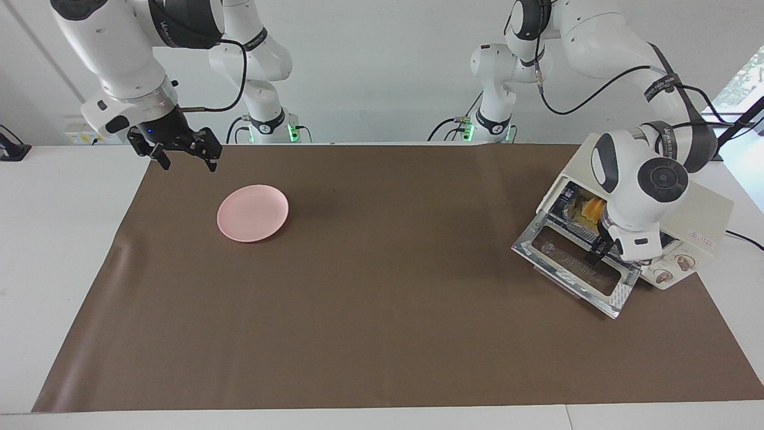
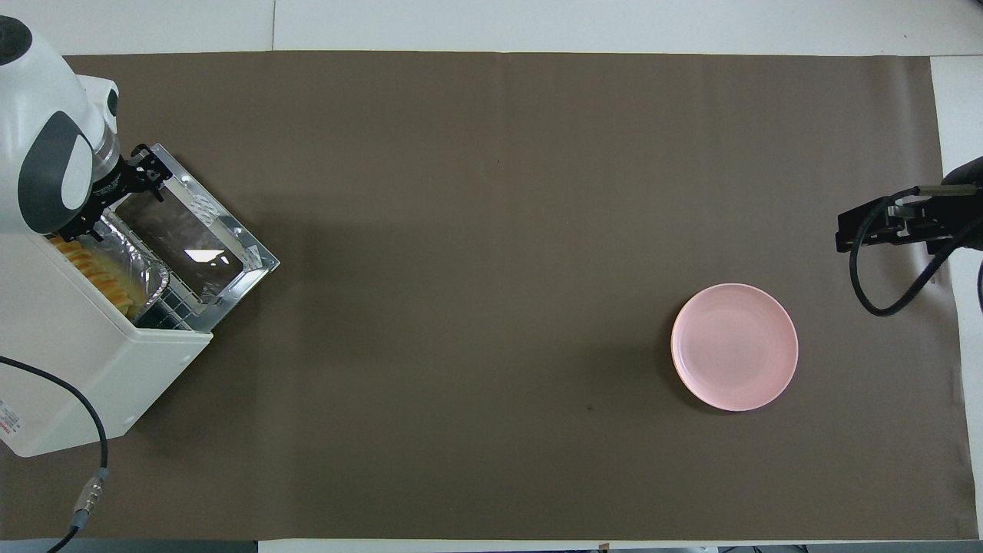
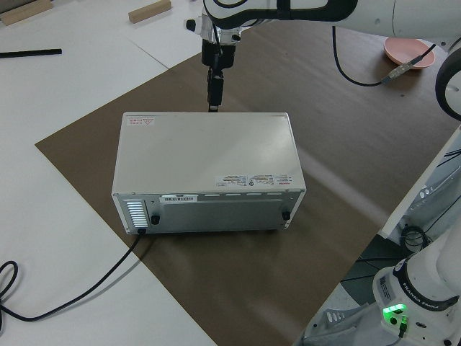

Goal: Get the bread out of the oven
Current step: 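Reach the left gripper into the oven toward the foil tray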

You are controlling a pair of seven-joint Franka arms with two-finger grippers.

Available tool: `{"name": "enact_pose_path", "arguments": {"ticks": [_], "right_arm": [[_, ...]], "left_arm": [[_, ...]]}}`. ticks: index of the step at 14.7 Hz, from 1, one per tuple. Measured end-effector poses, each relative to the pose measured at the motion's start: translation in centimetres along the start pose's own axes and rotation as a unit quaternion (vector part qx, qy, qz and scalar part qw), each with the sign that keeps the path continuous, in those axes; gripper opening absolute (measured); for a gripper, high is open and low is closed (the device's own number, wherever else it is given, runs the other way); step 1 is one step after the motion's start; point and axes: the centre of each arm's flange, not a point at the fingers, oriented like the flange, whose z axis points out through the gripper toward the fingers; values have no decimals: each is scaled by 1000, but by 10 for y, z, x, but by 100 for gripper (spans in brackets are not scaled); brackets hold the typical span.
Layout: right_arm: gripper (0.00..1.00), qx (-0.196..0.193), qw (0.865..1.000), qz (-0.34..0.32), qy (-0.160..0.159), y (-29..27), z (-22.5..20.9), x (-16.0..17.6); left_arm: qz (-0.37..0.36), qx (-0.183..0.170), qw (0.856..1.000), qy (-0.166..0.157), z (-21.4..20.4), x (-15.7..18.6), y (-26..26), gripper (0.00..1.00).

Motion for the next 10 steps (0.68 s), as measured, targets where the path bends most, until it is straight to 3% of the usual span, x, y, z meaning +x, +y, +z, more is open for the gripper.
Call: {"name": "enact_pose_path", "arguments": {"ticks": [10], "right_arm": [[100, 0, 1000, 0, 0, 0, 0, 0]], "left_arm": [[-27, -5, 1000, 0, 40, -22, 10, 100]]}}
